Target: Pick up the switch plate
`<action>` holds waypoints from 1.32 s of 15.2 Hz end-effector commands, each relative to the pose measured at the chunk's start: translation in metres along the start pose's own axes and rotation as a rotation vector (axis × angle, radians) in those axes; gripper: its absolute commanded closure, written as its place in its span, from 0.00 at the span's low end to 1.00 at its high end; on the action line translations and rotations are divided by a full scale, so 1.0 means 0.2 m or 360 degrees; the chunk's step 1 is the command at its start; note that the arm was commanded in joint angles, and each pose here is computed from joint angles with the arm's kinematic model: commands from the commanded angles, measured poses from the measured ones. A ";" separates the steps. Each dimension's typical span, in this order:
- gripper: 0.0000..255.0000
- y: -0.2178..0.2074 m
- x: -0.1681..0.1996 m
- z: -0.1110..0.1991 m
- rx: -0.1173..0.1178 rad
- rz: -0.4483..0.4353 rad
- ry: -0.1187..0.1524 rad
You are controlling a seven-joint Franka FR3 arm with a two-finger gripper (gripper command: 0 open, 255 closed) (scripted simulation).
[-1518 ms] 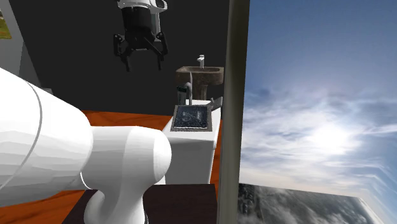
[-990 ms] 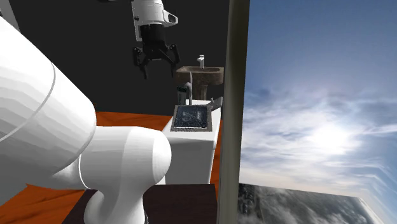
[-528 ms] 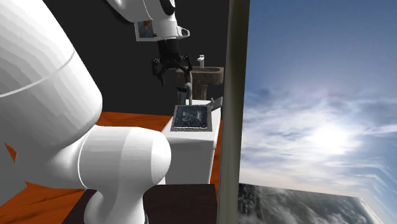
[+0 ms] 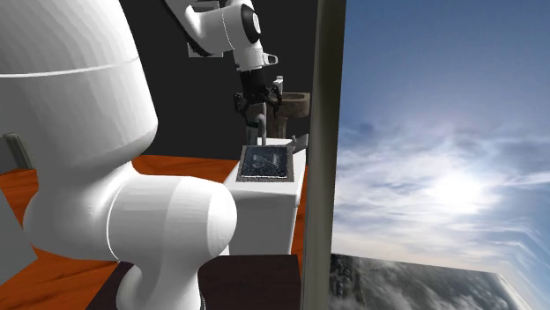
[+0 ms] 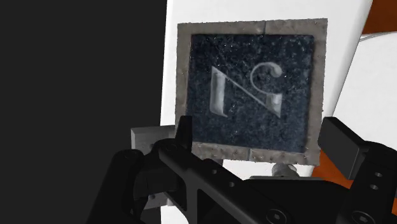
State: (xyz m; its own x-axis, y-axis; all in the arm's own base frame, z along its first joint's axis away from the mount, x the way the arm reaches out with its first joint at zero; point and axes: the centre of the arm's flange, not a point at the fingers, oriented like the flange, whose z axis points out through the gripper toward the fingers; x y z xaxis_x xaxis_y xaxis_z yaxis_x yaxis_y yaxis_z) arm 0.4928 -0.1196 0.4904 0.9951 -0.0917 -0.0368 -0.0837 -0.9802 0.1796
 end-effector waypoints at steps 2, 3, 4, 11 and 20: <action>0.00 0.06 0.17 0.09 -0.0031 0.0027 0.0007; 0.00 0.08 0.22 0.12 -0.0041 0.0036 0.0009; 0.00 0.11 0.28 0.14 -0.0051 0.0045 0.0011; 0.00 0.28 0.65 0.32 -0.0119 0.0108 0.0024; 0.00 0.35 0.85 0.54 -0.0156 0.0142 0.0031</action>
State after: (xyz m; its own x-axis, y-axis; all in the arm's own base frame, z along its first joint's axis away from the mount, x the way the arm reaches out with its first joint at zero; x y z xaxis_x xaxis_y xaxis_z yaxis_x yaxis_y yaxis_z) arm 0.6498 -0.2223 0.3966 0.9848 -0.1735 0.0018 -0.1672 -0.9464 0.2764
